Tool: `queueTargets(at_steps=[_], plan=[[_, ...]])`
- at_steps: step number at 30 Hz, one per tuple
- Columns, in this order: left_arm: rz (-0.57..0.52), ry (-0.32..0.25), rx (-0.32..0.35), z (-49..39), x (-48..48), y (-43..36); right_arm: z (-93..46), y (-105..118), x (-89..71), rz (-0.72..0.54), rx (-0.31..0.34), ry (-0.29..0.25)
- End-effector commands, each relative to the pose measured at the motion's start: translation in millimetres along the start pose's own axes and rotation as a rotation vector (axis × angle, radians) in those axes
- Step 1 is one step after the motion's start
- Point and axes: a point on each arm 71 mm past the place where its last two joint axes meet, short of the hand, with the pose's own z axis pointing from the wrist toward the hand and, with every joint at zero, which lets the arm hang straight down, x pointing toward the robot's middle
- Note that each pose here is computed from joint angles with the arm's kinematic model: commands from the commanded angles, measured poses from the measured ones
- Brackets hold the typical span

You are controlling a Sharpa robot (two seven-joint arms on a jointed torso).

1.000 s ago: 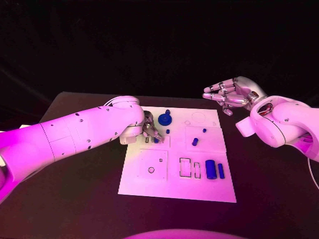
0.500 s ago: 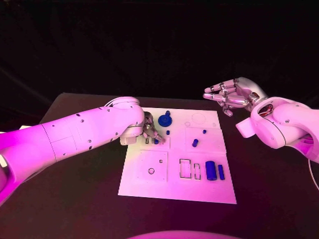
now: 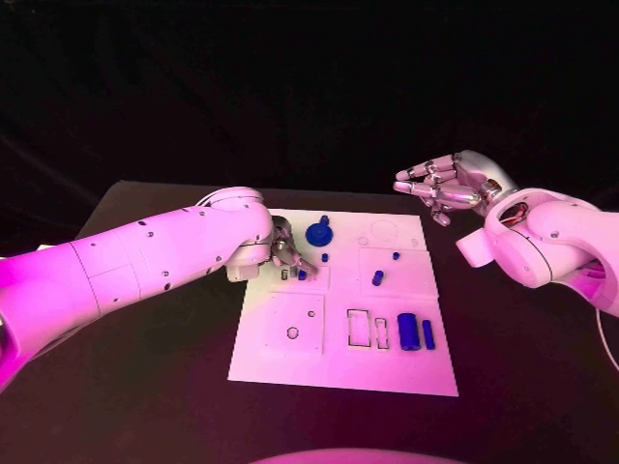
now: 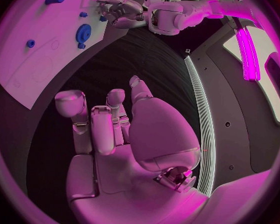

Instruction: Assemble the parts on the task board

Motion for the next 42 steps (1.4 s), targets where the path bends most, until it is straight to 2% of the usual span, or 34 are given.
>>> queueTargets(at_steps=[1,10,18,25,32,37,42], plan=[[-0.011,-0.032,-0.023,-1.1,-4.4,5.1,0.8,0,0.3,-0.008,-0.005,0.009],[-0.032,-0.064,-0.01,-9.6,-17.0,5.8,2.3,-3,-2.0,-0.012,0.002,0.003],[-0.026,-0.062,-0.005,-18.5,-28.4,8.3,3.2,-4,-2.2,-0.012,0.003,0.004],[-0.028,-0.075,-0.005,-25.0,-49.3,10.9,4.7,-4,-1.5,-0.012,0.005,0.005],[0.003,-0.152,-0.023,-18.3,-72.7,13.8,5.7,-4,0.1,-0.011,0.006,0.01],[0.01,-0.158,-0.043,-10.8,-81.1,17.4,6.9,-4,1.9,-0.01,0.005,0.015],[0.003,-0.139,-0.065,-2.6,-83.8,20.7,7.3,-3,3.0,-0.01,0.005,0.018]])
